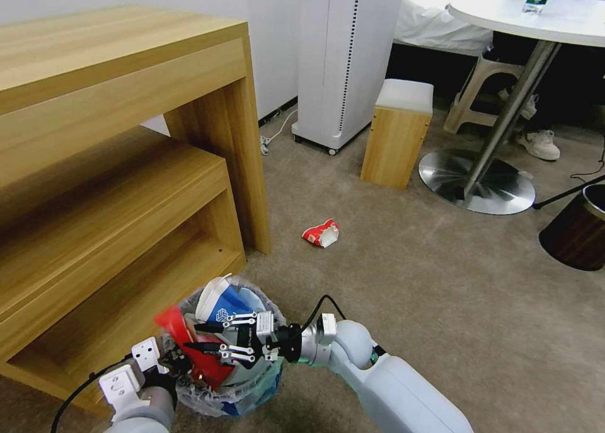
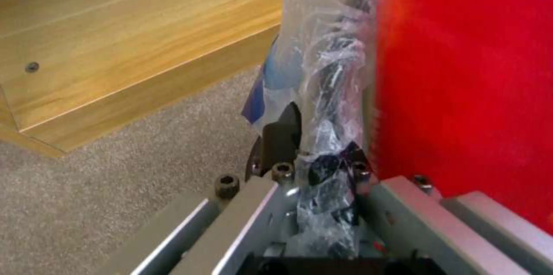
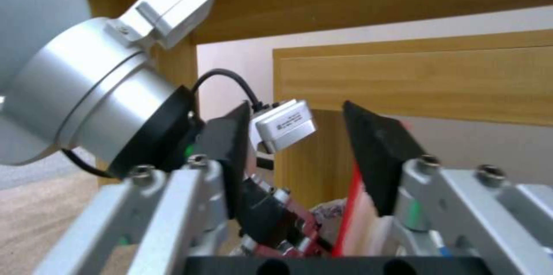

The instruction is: Pick up the trash bin and place the garbage on the floor into it.

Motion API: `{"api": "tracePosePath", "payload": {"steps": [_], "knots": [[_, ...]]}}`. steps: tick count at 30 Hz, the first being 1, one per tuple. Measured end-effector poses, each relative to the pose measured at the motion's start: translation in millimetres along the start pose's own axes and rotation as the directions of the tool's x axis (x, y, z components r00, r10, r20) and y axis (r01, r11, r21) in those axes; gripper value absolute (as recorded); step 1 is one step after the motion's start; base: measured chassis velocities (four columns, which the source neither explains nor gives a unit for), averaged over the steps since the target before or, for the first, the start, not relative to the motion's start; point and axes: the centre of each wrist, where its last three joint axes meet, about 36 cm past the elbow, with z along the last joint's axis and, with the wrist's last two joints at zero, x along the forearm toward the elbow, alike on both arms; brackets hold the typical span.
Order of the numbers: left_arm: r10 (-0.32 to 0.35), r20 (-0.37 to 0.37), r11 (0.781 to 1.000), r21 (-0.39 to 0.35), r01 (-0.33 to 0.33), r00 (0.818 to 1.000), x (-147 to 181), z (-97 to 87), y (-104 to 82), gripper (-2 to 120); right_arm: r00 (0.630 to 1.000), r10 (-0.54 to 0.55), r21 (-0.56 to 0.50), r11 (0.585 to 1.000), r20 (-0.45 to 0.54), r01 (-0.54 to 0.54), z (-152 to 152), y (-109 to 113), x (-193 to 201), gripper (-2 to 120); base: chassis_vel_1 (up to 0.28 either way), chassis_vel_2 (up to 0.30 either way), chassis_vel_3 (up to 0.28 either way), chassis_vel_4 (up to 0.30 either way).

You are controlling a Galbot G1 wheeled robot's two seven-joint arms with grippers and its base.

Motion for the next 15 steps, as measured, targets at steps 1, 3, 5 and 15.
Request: {"api": "tracePosePath", "payload": {"steps": [1,3,5,15], "knots": [[-0.001,0.001,1.0,-0.001,0.001,1.0,0,0.0,0.1,1,1.0,-0.001,0.005,1.0,0.0,0.001,-2,0,2,53,0.0,0.0,0.0,0.0],[-0.002,0.005,1.0,-0.001,0.002,1.0,1,-1.4,1.3,1,1.0,0.01,0.023,1.0,0.013,-0.01,-10,0,5,64,0.0,0.0,0.0,0.0],[-0.004,0.009,1.0,-0.001,0.004,1.0,1,-2.6,2.6,1,0.999,0.038,0.035,0.999,0.031,-0.039,-16,-1,7,68,0.0,0.0,0.0,0.0],[0.009,0.001,1.0,0.001,-0.009,1.0,2,-5.6,8.0,1,0.684,0.69,0.115,0.679,0.236,-0.725,-96,-16,56,99,0.0,0.0,0.0,0.0]]}}
